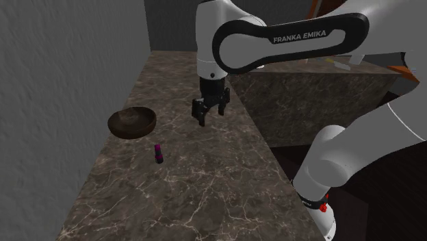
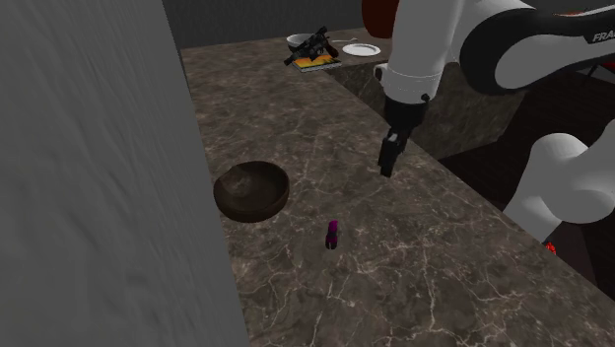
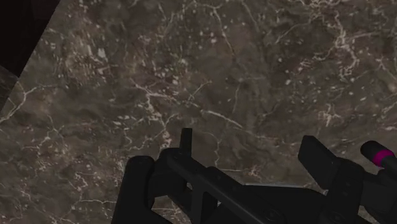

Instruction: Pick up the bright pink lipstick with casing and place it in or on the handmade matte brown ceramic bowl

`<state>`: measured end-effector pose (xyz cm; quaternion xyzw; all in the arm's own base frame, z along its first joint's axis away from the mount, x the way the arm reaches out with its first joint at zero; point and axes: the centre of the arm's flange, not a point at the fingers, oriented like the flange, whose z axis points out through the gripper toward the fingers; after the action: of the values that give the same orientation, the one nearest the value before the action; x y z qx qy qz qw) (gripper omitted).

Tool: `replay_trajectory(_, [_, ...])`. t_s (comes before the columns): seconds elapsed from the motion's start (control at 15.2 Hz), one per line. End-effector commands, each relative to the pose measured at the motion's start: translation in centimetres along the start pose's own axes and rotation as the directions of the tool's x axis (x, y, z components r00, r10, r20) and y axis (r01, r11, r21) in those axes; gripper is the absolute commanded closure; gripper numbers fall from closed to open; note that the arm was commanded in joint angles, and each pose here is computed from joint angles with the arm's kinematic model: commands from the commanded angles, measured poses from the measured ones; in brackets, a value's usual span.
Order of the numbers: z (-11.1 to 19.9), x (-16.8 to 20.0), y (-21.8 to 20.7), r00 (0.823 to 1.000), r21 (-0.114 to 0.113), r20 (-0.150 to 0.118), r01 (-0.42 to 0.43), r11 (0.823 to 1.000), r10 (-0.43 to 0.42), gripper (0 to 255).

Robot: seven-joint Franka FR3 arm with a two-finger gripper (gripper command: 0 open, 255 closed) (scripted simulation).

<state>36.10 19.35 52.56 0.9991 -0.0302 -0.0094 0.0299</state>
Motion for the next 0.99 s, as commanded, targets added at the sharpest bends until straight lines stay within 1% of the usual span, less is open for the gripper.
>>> replay_trajectory(0.0, [0.2, 0.3, -2.5, 1.0, 0.006, -0.016, 0.005, 1.0, -0.005, 0])
replay_trajectory(0.86, [1.6, 3.4, -18.4, 0.993, 0.035, -0.114, 0.039, 0.999, -0.035, 0])
replay_trajectory(0.92, [1.6, 3.5, -18.6, 0.993, 0.035, -0.114, 0.04, 0.999, -0.035, 0])
